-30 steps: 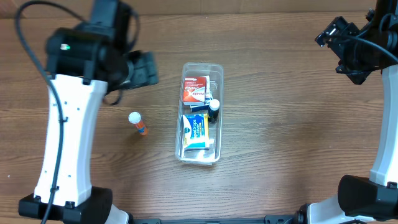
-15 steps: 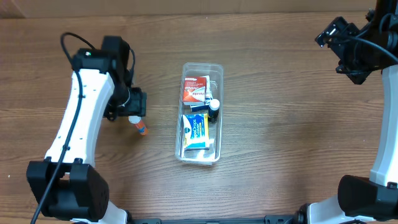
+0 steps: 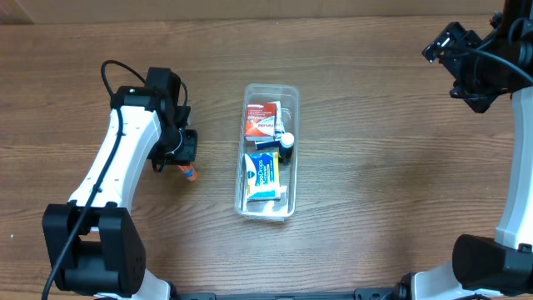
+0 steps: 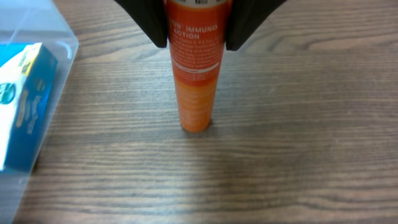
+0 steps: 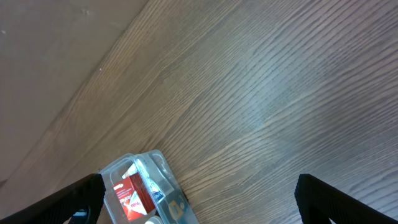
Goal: Pack container
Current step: 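Move the left gripper to the orange Redoxon tube and grasp it, then place the Redoxon tube upright in the container beside the bottle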
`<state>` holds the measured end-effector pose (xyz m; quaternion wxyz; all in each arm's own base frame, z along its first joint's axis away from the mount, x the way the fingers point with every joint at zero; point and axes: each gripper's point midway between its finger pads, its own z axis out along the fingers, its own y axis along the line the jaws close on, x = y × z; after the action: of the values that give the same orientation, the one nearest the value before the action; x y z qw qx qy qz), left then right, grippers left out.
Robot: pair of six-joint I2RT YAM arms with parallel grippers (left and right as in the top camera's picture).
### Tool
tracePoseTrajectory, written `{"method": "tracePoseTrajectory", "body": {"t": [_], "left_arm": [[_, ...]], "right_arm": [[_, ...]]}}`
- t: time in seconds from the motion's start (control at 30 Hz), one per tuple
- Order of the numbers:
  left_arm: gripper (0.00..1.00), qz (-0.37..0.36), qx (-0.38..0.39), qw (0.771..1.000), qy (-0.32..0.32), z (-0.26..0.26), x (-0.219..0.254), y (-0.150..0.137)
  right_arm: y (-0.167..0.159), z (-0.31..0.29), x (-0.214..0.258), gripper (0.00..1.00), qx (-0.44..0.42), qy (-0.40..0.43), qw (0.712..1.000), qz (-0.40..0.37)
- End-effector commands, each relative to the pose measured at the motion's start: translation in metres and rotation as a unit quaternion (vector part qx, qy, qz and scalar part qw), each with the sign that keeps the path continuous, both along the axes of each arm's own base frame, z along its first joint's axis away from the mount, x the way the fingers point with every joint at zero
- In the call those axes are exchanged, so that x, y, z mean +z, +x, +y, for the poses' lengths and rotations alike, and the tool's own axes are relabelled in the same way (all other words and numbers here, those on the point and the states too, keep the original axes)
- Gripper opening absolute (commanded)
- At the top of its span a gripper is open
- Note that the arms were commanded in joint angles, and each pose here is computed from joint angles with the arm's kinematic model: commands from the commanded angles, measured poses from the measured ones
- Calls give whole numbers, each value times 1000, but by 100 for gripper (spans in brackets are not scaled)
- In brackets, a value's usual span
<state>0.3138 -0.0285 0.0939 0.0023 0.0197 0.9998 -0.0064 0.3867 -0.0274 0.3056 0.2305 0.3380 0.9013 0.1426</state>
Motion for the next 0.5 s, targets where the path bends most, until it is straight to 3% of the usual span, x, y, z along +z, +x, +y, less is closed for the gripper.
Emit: {"method": "tracePoseTrajectory", "body": {"t": [0.0,0.13,0.23,0.37,0.47], "left_arm": [[17,-10,8,1000,-5,-3,3,5],[12,-12,8,1000,-8,-10,29,7],[12,-21,-4,1000,-23,-32,85,4],[15,-95,-62,991,-68,-89,174,-3],[18,-139,-109,980,-88,-130,200,-9]], "right_arm": [[0,0,4,100,1,-1,1000,-8],[0,0,4,100,1,-1,1000,-8],[0,-1,4,100,1,-1,1000,-8],[0,0,4,100,1,-1,1000,-8],[0,0,4,100,1,-1,1000,-8]]}}
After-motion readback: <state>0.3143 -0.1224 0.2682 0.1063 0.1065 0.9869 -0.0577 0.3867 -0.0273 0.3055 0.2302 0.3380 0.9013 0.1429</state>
